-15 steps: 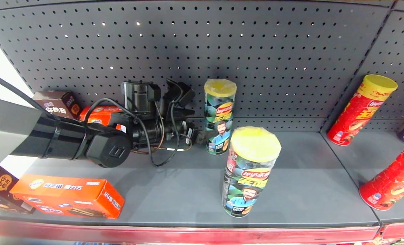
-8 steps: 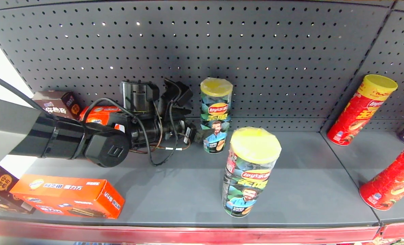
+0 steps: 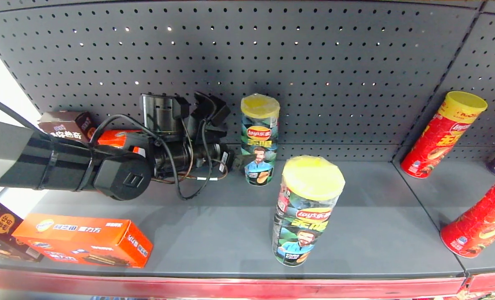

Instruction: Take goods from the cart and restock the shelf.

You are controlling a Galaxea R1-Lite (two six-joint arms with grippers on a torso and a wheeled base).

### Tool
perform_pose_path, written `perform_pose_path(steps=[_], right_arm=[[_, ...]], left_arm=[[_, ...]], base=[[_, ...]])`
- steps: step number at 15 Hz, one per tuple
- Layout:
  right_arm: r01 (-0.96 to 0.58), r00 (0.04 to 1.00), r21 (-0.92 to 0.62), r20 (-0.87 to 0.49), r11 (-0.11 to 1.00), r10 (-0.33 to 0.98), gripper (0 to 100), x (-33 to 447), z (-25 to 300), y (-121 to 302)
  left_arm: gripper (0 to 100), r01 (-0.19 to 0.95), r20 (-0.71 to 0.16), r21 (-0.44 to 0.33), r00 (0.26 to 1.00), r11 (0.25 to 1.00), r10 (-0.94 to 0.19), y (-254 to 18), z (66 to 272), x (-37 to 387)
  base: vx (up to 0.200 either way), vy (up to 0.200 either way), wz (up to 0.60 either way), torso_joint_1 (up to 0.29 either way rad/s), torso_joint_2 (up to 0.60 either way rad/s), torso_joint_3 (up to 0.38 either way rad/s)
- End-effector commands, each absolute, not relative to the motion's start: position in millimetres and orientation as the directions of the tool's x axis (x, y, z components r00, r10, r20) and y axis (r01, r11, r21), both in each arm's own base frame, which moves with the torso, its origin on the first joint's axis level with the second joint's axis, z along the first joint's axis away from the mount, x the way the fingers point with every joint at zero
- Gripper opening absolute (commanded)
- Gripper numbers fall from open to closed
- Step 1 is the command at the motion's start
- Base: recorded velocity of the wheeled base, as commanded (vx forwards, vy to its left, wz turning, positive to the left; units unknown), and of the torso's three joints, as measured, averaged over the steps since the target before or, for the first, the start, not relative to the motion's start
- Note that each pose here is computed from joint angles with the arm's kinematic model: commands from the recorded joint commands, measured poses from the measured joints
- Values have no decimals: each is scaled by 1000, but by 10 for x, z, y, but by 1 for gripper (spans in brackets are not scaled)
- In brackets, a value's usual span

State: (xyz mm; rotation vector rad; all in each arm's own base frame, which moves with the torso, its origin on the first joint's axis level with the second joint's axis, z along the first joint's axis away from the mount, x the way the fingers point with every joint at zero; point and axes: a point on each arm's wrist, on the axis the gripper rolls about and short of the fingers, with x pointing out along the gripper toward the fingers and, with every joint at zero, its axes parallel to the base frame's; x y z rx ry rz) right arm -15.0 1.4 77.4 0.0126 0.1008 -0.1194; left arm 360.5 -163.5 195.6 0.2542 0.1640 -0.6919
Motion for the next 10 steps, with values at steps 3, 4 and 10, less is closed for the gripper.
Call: perform_pose_path(steps=[3,4,10], right_arm=[[120,988,7,-103,993,-119,100,-149,774,14],[119,988,7,-103,993,-117,100,-149,774,14],[120,988,7,-103,993,-119,100,-149,774,14]], left_arm=[[100,647,-238,175,759,742,-606,-1629,1941,3595],[100,647,-238,174,759,742,-606,-1626,1944,3588],[100,634,-234,175,770,754,-593,-1465,2064,3373]], base=[[0,0,0,0,0,0],[0,0,0,0,0,0],[0,0,0,0,0,0]])
